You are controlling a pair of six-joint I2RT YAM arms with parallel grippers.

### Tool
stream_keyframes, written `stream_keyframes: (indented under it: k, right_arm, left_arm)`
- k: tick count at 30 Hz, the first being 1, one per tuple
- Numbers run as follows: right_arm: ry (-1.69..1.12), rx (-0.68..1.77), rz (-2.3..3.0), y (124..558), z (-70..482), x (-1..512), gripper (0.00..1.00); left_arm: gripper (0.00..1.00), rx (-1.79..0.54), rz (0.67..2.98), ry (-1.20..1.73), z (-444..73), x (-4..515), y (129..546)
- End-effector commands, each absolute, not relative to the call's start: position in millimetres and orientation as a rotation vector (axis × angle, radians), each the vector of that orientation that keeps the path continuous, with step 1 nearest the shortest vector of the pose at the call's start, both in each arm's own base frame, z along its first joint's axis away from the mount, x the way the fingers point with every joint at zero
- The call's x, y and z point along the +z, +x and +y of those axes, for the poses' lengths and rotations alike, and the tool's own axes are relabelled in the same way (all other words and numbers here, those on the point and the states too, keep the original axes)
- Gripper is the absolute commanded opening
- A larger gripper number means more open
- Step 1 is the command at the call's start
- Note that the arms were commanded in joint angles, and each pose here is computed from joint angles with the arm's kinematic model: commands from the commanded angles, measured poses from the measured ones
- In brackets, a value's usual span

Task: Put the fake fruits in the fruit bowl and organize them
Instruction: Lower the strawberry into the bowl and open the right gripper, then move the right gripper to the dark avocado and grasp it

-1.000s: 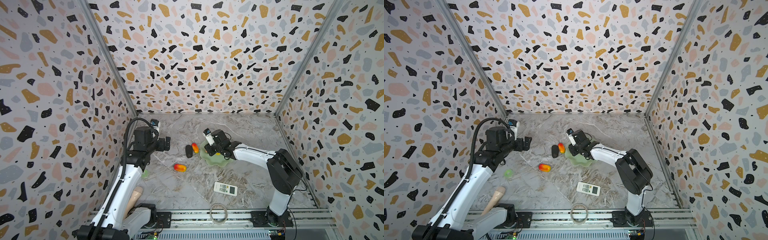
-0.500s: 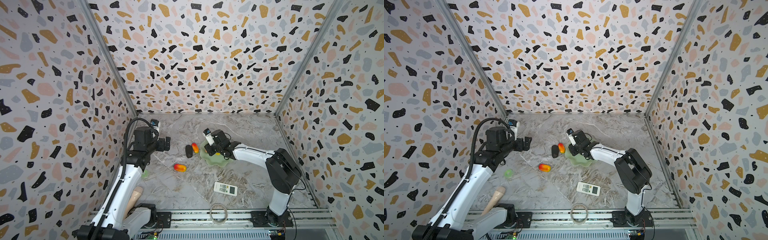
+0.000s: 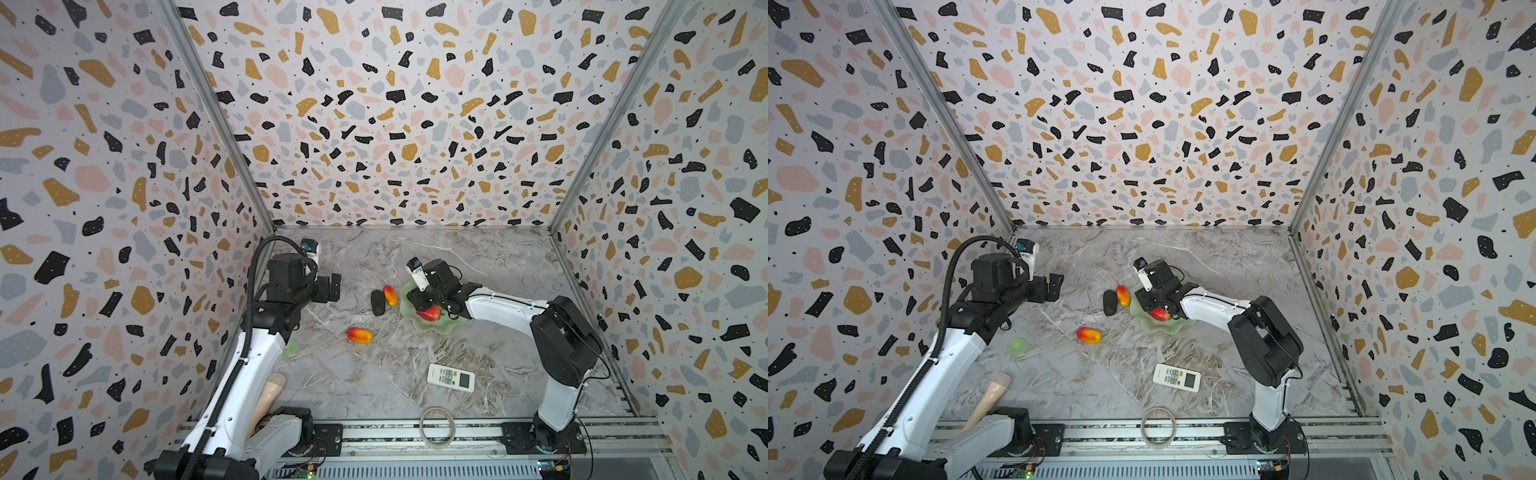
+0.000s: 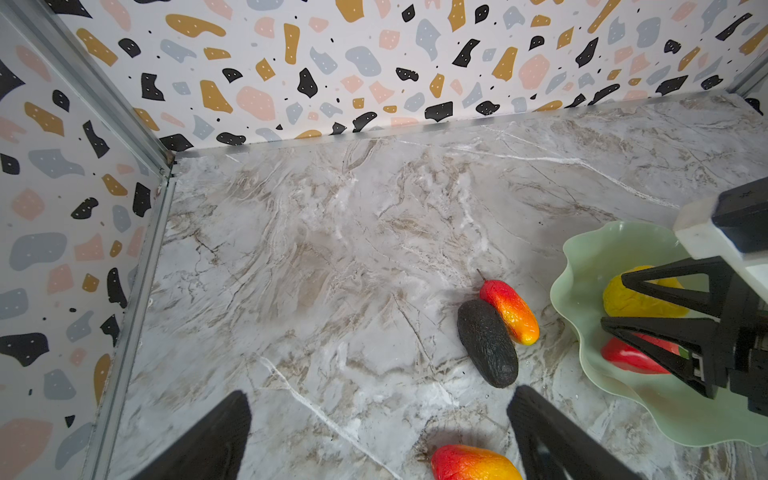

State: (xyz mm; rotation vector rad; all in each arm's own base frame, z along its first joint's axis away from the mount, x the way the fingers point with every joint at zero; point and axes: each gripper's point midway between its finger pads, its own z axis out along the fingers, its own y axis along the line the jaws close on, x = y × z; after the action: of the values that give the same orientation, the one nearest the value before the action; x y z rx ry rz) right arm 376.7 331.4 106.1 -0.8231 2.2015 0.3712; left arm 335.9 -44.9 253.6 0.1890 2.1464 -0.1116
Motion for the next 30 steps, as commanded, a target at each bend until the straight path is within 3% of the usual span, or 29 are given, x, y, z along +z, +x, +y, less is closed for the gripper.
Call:
stream_keyframes:
  k: [1, 3, 5, 14, 19, 30]
  right_arm:
    - [-0.837, 0.382, 2.128, 379.0, 335.4, 145.2, 0.78]
    - [-0.873, 0.387, 2.092, 374.7, 341.7, 158.2, 0.92]
    - [-0.921, 0.394, 2.056, 368.7, 353.4, 170.9, 0.99]
    - [-1.041, 0.5, 2.003, 356.5, 425.1, 179.9, 0.99]
    - [-1.015, 0.483, 2.067, 369.9, 445.4, 156.2, 1.0]
    - [-0.993, 0.491, 2.185, 378.3, 468.4, 111.1, 0.91]
  left_arm:
    - [0.99, -0.12, 2.12, 0.199, -46.1, 256.8, 338.8]
    - [1.0, -0.119, 2.119, 0.201, -46.1, 257.4, 338.9]
    - [1.0, -0.12, 2.119, 0.199, -46.1, 257.5, 338.9]
    - [1.0, -0.117, 2.117, 0.199, -45.6, 258.0, 338.1]
    - [1.0, -0.115, 2.113, 0.197, -45.3, 259.1, 337.8]
    - [1.0, -0.112, 2.114, 0.196, -44.8, 258.5, 337.8]
